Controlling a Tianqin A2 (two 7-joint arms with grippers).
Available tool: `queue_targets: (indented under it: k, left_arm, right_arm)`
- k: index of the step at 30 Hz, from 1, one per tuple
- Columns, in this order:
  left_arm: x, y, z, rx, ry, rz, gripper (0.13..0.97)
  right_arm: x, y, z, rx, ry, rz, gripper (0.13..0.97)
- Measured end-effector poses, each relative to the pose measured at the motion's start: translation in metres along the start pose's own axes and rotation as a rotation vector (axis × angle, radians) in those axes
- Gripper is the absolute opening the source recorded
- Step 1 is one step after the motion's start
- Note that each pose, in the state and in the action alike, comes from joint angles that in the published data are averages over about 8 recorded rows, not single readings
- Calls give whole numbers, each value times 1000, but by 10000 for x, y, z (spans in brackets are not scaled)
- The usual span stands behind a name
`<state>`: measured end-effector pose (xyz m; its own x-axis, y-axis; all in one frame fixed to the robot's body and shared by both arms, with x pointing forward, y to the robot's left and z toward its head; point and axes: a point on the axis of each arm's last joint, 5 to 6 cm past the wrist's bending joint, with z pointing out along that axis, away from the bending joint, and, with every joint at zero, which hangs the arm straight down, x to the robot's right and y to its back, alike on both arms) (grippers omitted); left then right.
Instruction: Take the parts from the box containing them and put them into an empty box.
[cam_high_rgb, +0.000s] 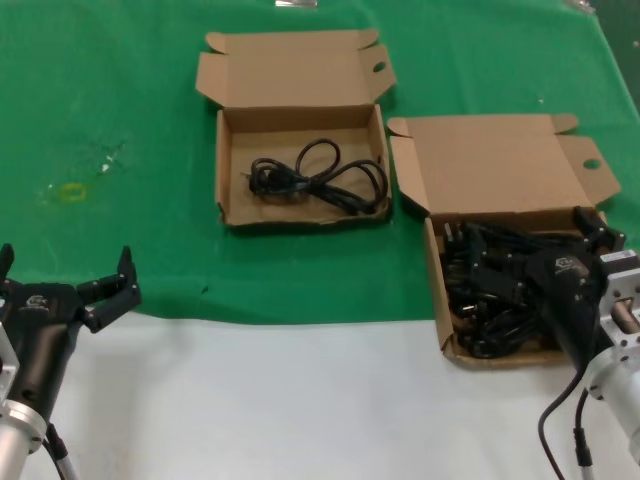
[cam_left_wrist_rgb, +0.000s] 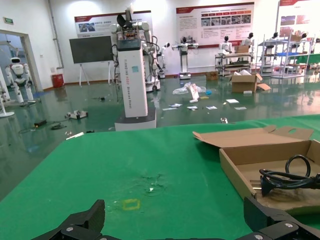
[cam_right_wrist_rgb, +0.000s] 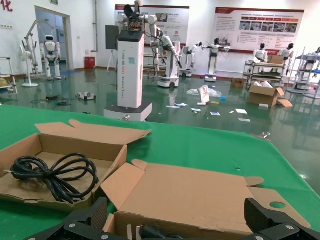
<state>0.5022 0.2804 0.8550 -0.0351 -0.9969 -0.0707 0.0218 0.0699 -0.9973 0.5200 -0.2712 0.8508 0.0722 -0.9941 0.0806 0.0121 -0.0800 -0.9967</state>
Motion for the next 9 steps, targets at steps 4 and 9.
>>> queue_targets:
  k: [4, 9]
  left_arm:
    - [0, 0, 0, 0, 0, 0, 966]
    - [0, 0, 0, 0, 0, 0, 966]
  right_arm:
    - [0, 0, 0, 0, 0, 0, 966]
    - [0, 0, 0, 0, 0, 0, 966]
